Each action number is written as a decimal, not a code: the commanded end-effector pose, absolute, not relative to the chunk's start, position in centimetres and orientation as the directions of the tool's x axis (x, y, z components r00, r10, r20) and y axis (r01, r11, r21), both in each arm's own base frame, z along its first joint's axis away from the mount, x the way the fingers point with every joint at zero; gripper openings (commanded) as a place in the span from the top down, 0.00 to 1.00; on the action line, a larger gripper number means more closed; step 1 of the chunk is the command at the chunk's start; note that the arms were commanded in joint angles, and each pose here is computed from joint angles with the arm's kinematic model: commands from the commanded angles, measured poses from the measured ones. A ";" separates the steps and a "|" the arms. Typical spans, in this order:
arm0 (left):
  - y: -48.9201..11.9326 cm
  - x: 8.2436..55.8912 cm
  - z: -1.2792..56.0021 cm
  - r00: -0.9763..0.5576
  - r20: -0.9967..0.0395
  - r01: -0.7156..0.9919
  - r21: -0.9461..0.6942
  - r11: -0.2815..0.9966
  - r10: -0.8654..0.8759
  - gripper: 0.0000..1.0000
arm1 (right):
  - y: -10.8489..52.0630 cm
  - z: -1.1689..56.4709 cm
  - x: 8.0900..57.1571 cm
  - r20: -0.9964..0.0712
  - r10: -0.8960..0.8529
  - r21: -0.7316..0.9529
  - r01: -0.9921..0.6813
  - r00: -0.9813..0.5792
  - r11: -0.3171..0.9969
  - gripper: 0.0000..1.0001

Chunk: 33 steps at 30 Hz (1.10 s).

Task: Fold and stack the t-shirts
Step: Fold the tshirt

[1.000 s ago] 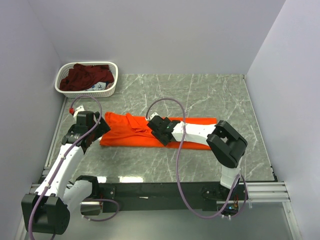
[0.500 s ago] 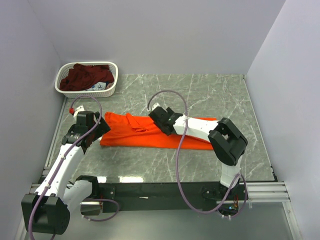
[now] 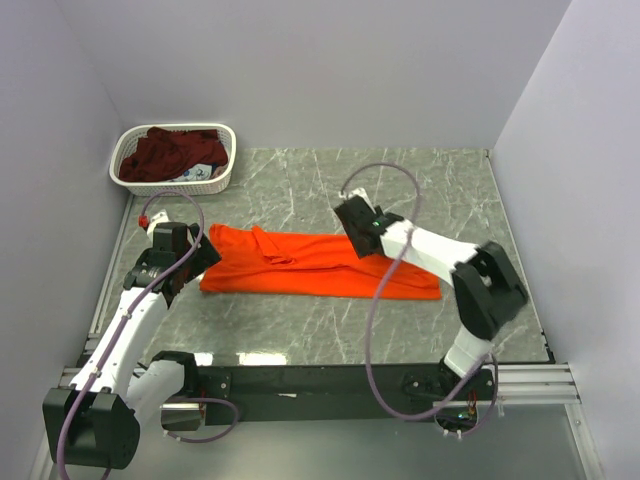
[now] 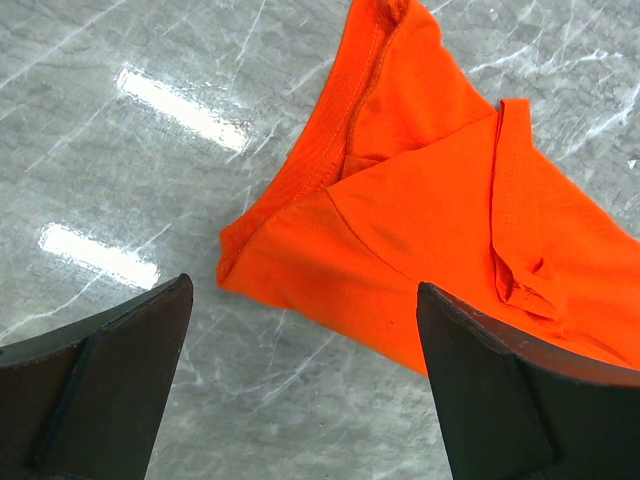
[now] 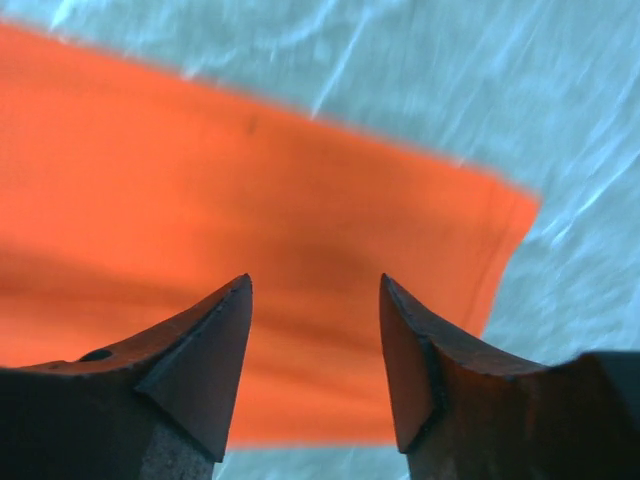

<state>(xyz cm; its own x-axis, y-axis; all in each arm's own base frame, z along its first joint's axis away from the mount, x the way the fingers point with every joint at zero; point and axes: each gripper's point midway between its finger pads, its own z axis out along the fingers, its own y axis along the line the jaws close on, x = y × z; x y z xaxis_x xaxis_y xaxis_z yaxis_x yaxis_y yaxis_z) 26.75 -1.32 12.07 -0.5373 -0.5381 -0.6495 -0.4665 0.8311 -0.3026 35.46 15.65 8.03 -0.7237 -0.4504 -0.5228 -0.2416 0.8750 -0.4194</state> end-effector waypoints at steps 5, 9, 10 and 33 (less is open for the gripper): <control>-1.7 27.1 12.5 -0.535 -0.664 -0.434 -0.315 0.844 -0.522 0.01 | 12.3 7.6 28.6 -0.567 -0.192 -0.253 -0.053 -0.801 0.966 0.40; -1.7 27.1 12.5 -0.536 -0.663 -0.432 -0.317 0.845 -0.523 0.00 | 9.4 7.2 26.8 -0.550 0.037 -0.147 0.140 -0.835 0.979 0.39; -1.6 27.1 12.5 -0.535 -0.664 -0.434 -0.314 0.844 -0.522 0.00 | 9.2 7.1 26.7 -0.549 0.133 -0.080 0.210 -0.825 0.974 0.37; -1.8 27.1 12.8 -0.527 -0.670 -0.422 -0.327 0.845 -0.523 0.01 | 3.9 5.8 27.3 -0.410 0.822 0.465 0.684 -0.396 0.562 0.00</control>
<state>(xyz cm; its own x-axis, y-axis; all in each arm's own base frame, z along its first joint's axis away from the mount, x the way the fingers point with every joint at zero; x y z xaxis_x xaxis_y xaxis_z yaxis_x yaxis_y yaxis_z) 26.74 -1.52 12.16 -0.5364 -0.5392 -0.6493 -0.4574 0.8323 -0.3133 26.36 4.04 5.94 -0.4493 0.7839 -0.4285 0.6672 0.6134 0.4226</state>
